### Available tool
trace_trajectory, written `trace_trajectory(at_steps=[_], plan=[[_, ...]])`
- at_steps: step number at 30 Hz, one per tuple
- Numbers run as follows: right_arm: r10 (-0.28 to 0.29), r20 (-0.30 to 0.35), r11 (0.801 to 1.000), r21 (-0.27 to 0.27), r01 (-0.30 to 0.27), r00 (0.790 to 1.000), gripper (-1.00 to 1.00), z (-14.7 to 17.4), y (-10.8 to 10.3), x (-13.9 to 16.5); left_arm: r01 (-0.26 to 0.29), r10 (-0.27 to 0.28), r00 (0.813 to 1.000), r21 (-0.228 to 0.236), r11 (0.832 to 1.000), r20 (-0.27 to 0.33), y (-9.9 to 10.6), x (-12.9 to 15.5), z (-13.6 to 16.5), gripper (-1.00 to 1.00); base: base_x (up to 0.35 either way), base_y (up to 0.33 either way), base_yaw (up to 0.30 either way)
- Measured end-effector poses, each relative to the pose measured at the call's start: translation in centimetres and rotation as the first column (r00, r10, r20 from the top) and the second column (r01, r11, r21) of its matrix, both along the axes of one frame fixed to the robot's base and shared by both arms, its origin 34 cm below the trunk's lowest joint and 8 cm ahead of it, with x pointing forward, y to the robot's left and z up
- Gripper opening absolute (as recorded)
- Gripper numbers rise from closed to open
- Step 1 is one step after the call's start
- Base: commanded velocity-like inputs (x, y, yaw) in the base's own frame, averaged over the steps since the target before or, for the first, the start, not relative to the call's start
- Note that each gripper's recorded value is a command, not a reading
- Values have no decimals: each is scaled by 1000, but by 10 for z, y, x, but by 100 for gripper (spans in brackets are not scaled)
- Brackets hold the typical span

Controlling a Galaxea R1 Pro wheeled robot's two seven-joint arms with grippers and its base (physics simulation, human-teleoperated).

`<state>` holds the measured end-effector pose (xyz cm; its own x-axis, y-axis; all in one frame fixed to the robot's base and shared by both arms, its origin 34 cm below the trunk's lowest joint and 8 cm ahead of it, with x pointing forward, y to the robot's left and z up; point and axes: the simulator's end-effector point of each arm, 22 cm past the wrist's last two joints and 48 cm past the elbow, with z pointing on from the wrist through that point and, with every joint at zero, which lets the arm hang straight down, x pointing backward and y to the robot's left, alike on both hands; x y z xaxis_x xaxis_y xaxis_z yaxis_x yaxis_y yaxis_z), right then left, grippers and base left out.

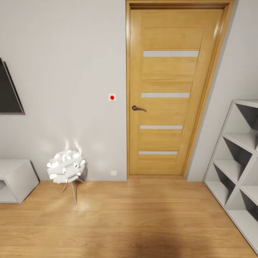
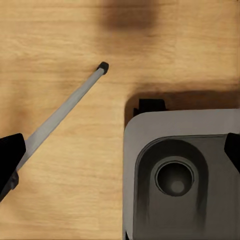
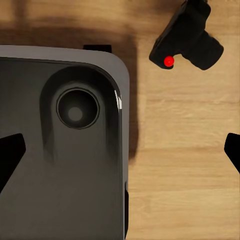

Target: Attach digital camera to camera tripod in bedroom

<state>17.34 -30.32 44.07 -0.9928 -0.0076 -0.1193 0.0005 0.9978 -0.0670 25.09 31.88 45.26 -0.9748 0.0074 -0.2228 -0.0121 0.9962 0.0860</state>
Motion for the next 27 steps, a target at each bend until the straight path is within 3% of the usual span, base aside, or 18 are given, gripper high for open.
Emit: trace_trajectory(at_steps=[27], plan=[[0, 0, 1000, 0, 0, 1000, 100, 0, 0, 0, 0, 0, 1000, -2, 1000, 1, -1, 0, 0, 100, 79, 0, 0]])
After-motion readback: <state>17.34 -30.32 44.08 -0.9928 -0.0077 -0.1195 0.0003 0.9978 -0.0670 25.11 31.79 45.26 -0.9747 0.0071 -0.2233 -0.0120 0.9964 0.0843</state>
